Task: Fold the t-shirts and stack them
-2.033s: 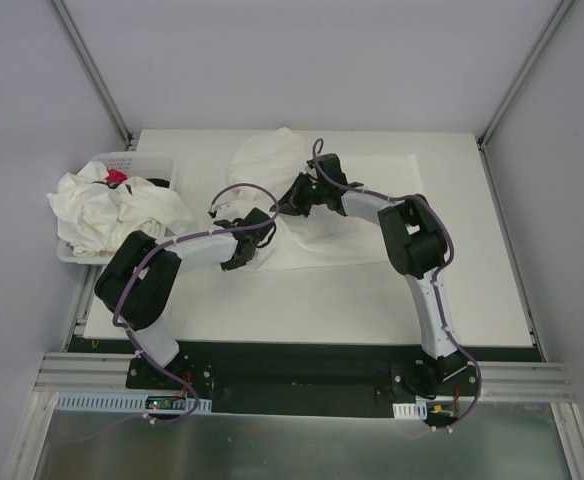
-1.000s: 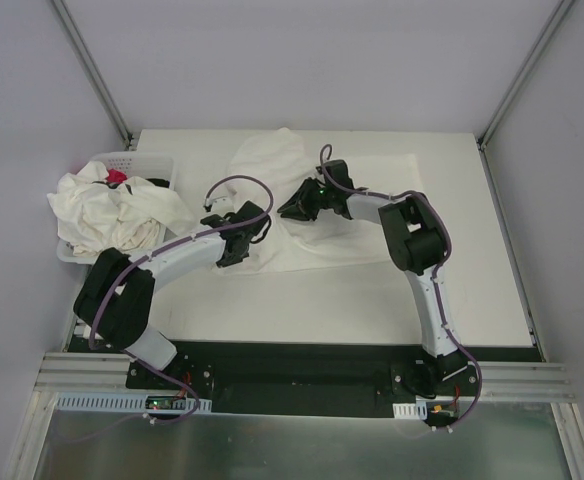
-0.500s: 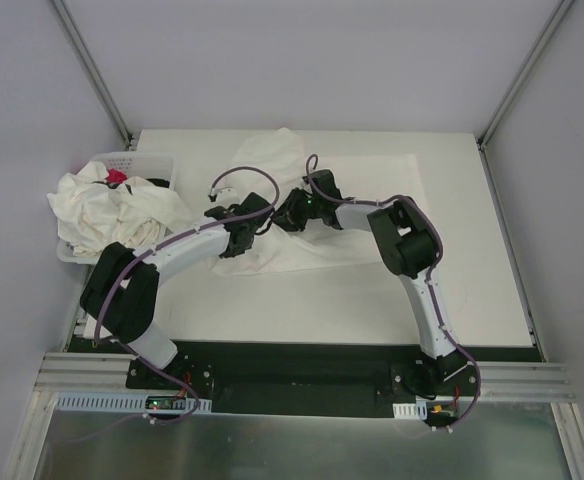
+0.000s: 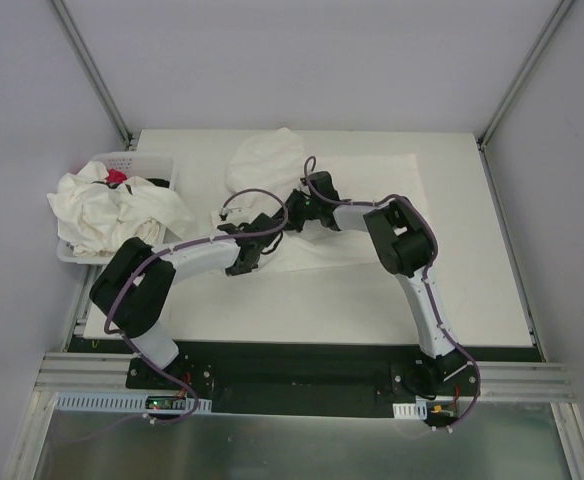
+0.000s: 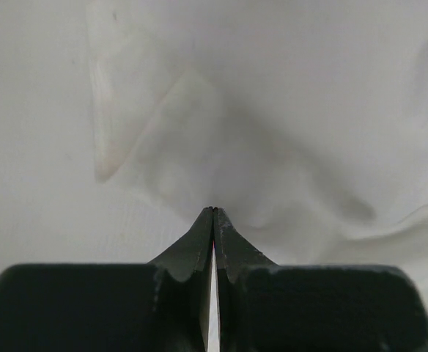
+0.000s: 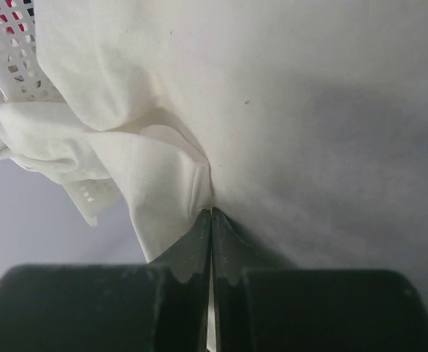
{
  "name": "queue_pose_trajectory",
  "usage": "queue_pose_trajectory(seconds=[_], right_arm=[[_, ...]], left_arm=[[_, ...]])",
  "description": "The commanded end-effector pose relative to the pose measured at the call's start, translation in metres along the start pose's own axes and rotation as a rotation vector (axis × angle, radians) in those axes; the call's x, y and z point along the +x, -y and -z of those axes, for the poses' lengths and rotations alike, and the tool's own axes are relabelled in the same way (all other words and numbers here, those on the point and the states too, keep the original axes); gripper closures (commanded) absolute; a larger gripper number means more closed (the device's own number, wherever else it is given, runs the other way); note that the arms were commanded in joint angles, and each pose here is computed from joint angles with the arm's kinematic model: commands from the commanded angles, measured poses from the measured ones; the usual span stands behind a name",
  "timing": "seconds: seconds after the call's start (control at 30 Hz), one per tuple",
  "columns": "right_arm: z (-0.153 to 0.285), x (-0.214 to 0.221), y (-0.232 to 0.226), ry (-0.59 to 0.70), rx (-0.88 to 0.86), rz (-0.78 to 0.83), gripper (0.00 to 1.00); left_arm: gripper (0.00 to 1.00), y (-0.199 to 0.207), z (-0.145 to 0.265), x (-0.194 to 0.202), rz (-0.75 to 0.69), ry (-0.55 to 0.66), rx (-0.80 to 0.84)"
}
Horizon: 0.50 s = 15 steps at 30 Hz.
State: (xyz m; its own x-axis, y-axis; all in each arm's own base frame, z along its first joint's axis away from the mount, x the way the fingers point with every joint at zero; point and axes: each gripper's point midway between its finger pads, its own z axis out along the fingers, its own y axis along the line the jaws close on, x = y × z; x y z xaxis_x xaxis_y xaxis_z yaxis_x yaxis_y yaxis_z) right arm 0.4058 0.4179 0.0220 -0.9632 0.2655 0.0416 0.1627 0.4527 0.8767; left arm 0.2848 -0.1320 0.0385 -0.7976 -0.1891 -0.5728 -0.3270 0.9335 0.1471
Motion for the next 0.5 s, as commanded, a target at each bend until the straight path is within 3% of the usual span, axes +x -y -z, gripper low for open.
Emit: queue_pose_trajectory(seconds=[0.0,0.33,0.47], right_arm=[[-0.002,-0.016,-0.006,0.03,-0.021,0.008,0.99],[0.015,-0.041,0.0,0.077,-0.019,-0.005,0.99],[0.023,-0.049,0.004,0.093,-0.016,-0.008,0.99]], left_arm=[[1.0,-0.007,0.013,0.033,0.022,-0.061,0.029],[1.0,-0.008,0.015,0.059,-0.016,-0.11,0.016],[1.0,-0.008,0.019,0.041,-0.02,-0.049,-0.001]])
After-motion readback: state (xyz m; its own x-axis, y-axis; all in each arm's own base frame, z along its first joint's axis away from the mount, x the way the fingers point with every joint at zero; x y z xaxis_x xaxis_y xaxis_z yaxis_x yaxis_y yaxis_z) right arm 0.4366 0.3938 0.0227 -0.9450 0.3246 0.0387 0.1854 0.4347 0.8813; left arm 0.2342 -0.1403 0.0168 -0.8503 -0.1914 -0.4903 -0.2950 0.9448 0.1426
